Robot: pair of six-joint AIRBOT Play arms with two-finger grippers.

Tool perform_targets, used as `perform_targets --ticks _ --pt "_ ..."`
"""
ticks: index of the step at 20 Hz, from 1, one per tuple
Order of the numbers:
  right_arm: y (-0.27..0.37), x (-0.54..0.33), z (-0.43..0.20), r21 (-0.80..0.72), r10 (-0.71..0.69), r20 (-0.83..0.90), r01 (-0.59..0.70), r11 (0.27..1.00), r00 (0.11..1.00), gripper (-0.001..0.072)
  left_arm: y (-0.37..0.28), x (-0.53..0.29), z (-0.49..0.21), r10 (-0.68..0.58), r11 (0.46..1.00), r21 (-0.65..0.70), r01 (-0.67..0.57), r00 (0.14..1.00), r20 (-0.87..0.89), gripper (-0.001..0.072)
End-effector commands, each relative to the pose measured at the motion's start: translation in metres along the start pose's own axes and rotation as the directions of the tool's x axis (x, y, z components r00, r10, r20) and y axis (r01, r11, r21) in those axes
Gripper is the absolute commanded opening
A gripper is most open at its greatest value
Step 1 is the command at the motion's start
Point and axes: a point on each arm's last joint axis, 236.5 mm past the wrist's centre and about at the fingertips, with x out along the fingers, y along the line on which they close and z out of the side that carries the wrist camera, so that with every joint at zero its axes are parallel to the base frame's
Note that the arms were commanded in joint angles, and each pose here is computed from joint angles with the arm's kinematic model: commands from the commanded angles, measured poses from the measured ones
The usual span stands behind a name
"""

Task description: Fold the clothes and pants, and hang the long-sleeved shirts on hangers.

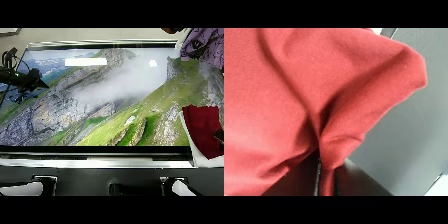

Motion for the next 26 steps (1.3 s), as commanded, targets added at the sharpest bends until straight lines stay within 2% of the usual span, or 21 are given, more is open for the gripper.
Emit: perform_targets --ticks 1,9,10,12,13,14,16,19,20,21,23,26 --pt "-0.003 0.011 -0.002 -0.004 -0.029 -0.001 0.029 1.000 1.000 0.0029 0.000 0.000 0.000 0.000 1.000 0.001 0.000 1.000 -0.001 0.0015" --pt "-0.010 0.019 -0.004 -0.007 -0.069 0.002 0.069 0.998 0.998 0.0041 0.000 0.000 0.000 0.000 1.000 0.001 0.000 1.000 0.000 0.0016" --pt "-0.011 0.019 -0.005 -0.004 -0.076 -0.004 0.076 0.997 0.997 0.0122 0.000 0.000 0.000 0.000 1.000 0.001 0.000 1.000 0.000 0.0016" --pt "-0.017 0.018 -0.007 -0.005 -0.099 -0.011 0.099 0.995 0.995 0.0399 0.000 0.000 0.000 0.000 1.000 0.001 0.000 1.000 0.000 0.0016" --pt "-0.022 0.017 -0.005 -0.005 -0.121 -0.003 0.121 0.993 0.993 0.0408 0.000 0.000 0.000 0.000 1.000 0.001 0.000 1.000 0.000 0.0016" --pt "-0.024 0.016 0.000 -0.002 -0.125 0.016 0.125 0.992 0.992 0.0403 0.000 0.000 0.000 0.000 1.000 0.001 0.000 1.000 0.000 0.0016" --pt "-0.005 0.005 0.018 -0.033 -0.041 0.085 0.044 0.998 0.996 0.0297 0.000 0.000 0.000 0.000 1.000 0.002 0.000 1.000 0.000 0.0016" --pt "0.077 -0.046 0.043 -0.226 0.264 0.247 -0.210 0.951 0.932 0.0163 0.000 0.000 0.000 0.001 1.000 0.020 -0.001 1.000 0.001 0.0015" --pt "0.115 -0.076 0.045 -0.322 0.388 0.308 -0.289 0.902 0.869 0.0126 0.001 -0.001 0.001 0.006 0.999 0.039 -0.007 1.000 0.005 0.0015" --pt "0.153 -0.108 0.039 -0.427 0.503 0.351 -0.343 0.837 0.790 0.0121 0.004 -0.002 0.002 0.023 0.998 0.053 -0.024 1.000 0.015 0.0015" --pt "0.219 -0.160 -0.001 -0.614 0.670 0.346 -0.381 0.691 0.657 0.0031 0.016 -0.009 0.010 0.099 0.990 0.092 -0.105 0.993 0.069 0.0014" --pt "0.282 -0.199 -0.089 -0.794 0.789 0.231 -0.358 0.491 0.569 0.0031 0.025 -0.022 0.012 0.183 0.962 0.166 -0.216 0.964 0.191 0.0014"
